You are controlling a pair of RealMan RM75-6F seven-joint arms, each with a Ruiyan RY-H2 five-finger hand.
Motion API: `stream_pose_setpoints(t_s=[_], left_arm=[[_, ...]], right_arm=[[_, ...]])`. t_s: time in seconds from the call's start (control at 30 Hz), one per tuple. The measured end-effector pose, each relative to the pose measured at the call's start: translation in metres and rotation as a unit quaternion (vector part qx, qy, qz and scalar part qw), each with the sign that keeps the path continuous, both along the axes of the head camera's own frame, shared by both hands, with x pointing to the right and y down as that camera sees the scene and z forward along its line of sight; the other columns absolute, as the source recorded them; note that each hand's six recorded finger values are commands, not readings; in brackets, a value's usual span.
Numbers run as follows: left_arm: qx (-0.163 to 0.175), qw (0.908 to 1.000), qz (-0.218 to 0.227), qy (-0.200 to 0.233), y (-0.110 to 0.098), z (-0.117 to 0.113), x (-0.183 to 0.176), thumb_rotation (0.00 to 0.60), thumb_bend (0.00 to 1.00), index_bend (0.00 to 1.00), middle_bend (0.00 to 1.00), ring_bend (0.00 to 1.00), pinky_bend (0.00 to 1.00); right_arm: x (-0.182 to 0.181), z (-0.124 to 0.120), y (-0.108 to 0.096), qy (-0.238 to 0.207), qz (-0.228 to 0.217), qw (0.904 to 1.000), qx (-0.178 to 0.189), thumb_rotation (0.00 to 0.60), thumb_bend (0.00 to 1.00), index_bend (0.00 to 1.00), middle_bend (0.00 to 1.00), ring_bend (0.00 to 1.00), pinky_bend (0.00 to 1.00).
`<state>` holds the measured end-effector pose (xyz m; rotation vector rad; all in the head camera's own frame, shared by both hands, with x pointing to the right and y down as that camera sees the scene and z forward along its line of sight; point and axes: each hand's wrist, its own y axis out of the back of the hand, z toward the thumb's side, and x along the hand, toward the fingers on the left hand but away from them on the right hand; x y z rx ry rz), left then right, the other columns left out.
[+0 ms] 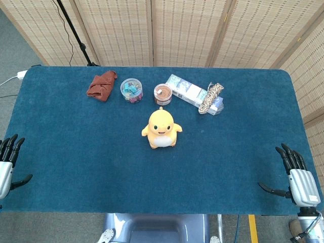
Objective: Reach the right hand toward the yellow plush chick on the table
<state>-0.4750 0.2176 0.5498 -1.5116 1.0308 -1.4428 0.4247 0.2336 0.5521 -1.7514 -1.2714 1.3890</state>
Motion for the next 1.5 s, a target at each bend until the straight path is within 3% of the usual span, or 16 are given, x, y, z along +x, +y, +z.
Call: stream_pose_setpoints(t_s=[0.33, 0.53, 0.83, 1.03, 1.27, 1.5], left_arm=[[0.002, 1.0, -0.001, 0.0, 0.001, -0.001, 0.0, 0.6, 0.0, 0.0, 0.0, 0.0, 0.0], [0.005, 1.0, -0.006, 0.001, 0.0, -0.002, -0.002, 0.6, 0.0, 0.0, 0.0, 0.0, 0.0], [0.012, 0.9998, -0.015, 0.005, 0.0, -0.006, -0.005, 0.6, 0.0, 0.0, 0.0, 0.0, 0.0], [0.012, 0.9997, -0.023, 0.002, -0.002, -0.005, -0.007, 0.6, 0.0, 0.0, 0.0, 0.0, 0.0], [0.042, 0.9975, -0.055, -0.014, -0.008, -0.007, -0.013, 0.6, 0.0, 0.0, 0.0, 0.0, 0.0], [0.035, 0.9985, -0.042, -0.002, -0.009, -0.003, -0.007, 0.6, 0.0, 0.0, 0.0, 0.0, 0.0]], right_arm=[[0.0, -0.002, -0.001, -0.001, -0.002, 1.0, 0.005, 0.329, 0.0, 0.0, 0.0, 0.0, 0.0], [-0.005, -0.001, -0.014, -0.003, -0.01, 0.9999, 0.013, 0.327, 0.0, 0.0, 0.0, 0.0, 0.0], [-0.035, 0.017, -0.074, 0.018, -0.051, 0.9985, 0.004, 0.266, 0.0, 0.01, 0.0, 0.0, 0.0], [-0.067, 0.032, -0.111, 0.009, -0.062, 0.998, 0.0, 0.232, 0.0, 0.06, 0.0, 0.0, 0.0], [-0.112, 0.049, -0.151, -0.013, -0.069, 0.9974, 0.014, 0.202, 0.0, 0.08, 0.0, 0.0, 0.0], [-0.164, 0.075, -0.195, -0.031, -0.07, 0.9971, 0.006, 0.2, 0.0, 0.05, 0.0, 0.0, 0.0]])
